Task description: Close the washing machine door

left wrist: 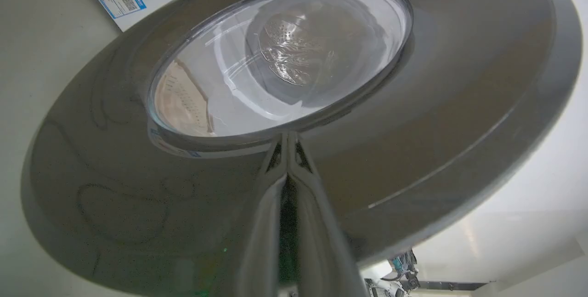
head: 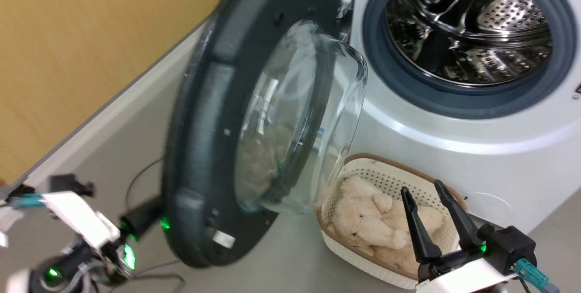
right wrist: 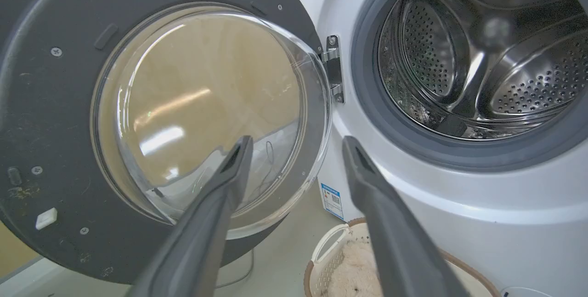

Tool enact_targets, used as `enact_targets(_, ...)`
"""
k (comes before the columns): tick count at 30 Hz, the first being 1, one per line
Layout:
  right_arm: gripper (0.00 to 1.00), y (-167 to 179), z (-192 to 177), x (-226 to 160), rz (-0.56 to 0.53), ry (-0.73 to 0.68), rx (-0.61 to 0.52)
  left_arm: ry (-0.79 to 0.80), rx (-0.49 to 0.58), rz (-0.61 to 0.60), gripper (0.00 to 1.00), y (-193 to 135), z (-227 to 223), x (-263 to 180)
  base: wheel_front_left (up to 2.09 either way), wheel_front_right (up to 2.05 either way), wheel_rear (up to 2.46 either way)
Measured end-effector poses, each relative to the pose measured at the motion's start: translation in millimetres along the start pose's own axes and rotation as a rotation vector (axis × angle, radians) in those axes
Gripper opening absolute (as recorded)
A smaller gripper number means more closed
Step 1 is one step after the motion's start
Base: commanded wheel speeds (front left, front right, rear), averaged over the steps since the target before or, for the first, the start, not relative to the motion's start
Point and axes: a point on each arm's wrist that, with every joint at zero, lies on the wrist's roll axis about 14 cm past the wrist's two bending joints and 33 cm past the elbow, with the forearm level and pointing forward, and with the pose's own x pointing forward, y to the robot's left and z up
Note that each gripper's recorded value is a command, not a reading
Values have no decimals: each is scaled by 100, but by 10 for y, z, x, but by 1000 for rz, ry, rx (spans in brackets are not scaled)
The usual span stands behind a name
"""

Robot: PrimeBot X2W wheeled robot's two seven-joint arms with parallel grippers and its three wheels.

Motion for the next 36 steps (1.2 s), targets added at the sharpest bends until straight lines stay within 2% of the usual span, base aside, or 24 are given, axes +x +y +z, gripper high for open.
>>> enact_targets(7,100,-202,73,-166,-81,-14,-13,156,-15,-72,0,-193,-579,202,0,0,0)
enact_targets(18,100,-652,201,-629,-267,-36,-44,398,-73,-174,0,-455,-1484,634,0,0,0)
enact_targets(26,100,-984,310,-1048,-423,-58,-66,518,-143,-217,0,-579,-2047,1025,0,0,0)
enact_targets(29,100,-1168,355,-1304,-517,-65,-78,568,-176,-226,0,-630,-2307,1252,0,0,0)
enact_targets(36,100,-1417,438,-1747,-673,-73,-104,546,-220,-228,0,-741,-2563,1797,0,0,0)
